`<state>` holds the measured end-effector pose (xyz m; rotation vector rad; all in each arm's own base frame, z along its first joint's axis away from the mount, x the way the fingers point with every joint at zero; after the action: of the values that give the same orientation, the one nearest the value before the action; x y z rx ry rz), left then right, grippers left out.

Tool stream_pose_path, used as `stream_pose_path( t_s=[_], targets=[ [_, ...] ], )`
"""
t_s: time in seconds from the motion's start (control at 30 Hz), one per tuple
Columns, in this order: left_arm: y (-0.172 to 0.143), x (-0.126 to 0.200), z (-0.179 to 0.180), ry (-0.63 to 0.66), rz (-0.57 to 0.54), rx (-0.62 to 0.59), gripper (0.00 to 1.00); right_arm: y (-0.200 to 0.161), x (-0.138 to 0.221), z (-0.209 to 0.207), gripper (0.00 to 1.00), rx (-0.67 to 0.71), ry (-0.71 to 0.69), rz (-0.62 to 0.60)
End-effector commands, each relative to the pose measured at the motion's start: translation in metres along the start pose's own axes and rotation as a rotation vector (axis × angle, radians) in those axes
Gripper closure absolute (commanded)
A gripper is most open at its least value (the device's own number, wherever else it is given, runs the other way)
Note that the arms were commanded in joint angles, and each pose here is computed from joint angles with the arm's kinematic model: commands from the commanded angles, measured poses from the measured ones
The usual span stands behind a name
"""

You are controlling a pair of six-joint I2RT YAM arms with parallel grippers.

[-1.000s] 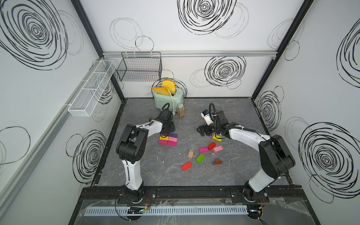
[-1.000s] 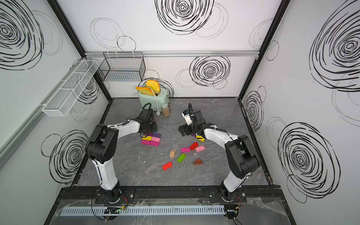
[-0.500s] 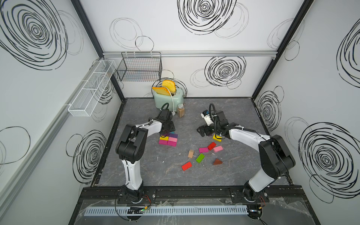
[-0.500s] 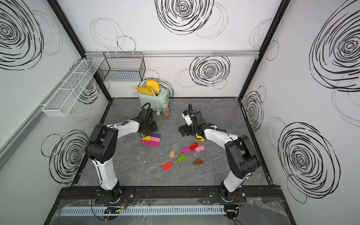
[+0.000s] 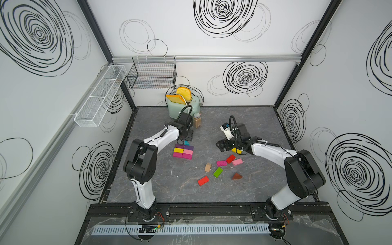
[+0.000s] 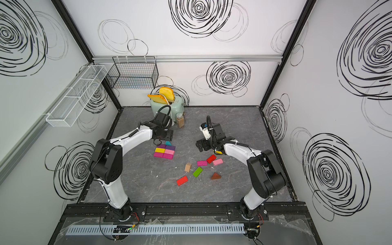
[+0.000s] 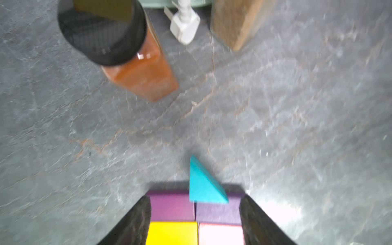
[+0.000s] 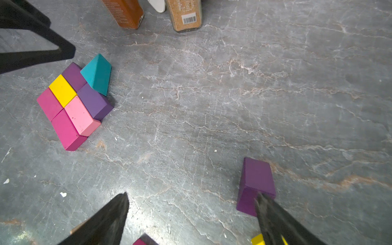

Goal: Assemble a piece of candy with building blocks
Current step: Assemble the building block at the center of the board, then adjust the building block at the center of the board.

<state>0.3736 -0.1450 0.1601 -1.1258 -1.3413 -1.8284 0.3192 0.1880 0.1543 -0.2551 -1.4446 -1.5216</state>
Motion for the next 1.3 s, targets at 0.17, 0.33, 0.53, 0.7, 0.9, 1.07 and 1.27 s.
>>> stream_pose_path(
  t_s=[0.17, 0.33, 0.53, 0.7, 0.9, 1.07, 1.27],
  targets=[
    [-0.024, 0.002, 0.0, 0.066, 0.076, -0.101, 0.3, 0.012, 0.011, 0.006, 0.03, 0.012, 0.008, -0.033],
    [-0.025, -0.002, -0.003, 0.046, 0.077, -0.102, 0.3, 0.013, 0.011, 0.005, 0.03, 0.018, -0.004, -0.035],
    [-0.028, -0.01, -0.006, 0.029, 0.093, -0.11, 0.31, 0.013, 0.008, 0.005, 0.03, 0.02, -0.003, -0.029],
    [-0.033, -0.015, -0.008, 0.029, 0.103, -0.11, 0.31, 0.013, 0.007, 0.004, 0.03, 0.023, -0.004, -0.029],
    [-0.032, -0.02, -0.009, 0.022, 0.103, -0.106, 0.31, 0.013, 0.006, 0.004, 0.03, 0.022, -0.002, -0.025],
    [-0.032, -0.027, -0.012, 0.011, 0.111, -0.107, 0.31, 0.013, 0.007, 0.003, 0.03, 0.024, -0.005, -0.028],
    [-0.029, -0.031, -0.012, 0.011, 0.108, -0.103, 0.31, 0.014, 0.008, 0.002, 0.03, 0.02, -0.008, -0.029]
  ],
)
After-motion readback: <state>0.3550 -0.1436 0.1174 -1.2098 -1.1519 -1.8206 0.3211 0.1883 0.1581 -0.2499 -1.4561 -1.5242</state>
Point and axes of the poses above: each gripper's point midway between its finger pads, its own x axis back along the fingers, its own z axis along the line the jaws close on, y = z × x, the point moved 8 cm from there along x, back along the fingers, and after that the axes turned 8 degrees about -x, right-handed, at the moved point
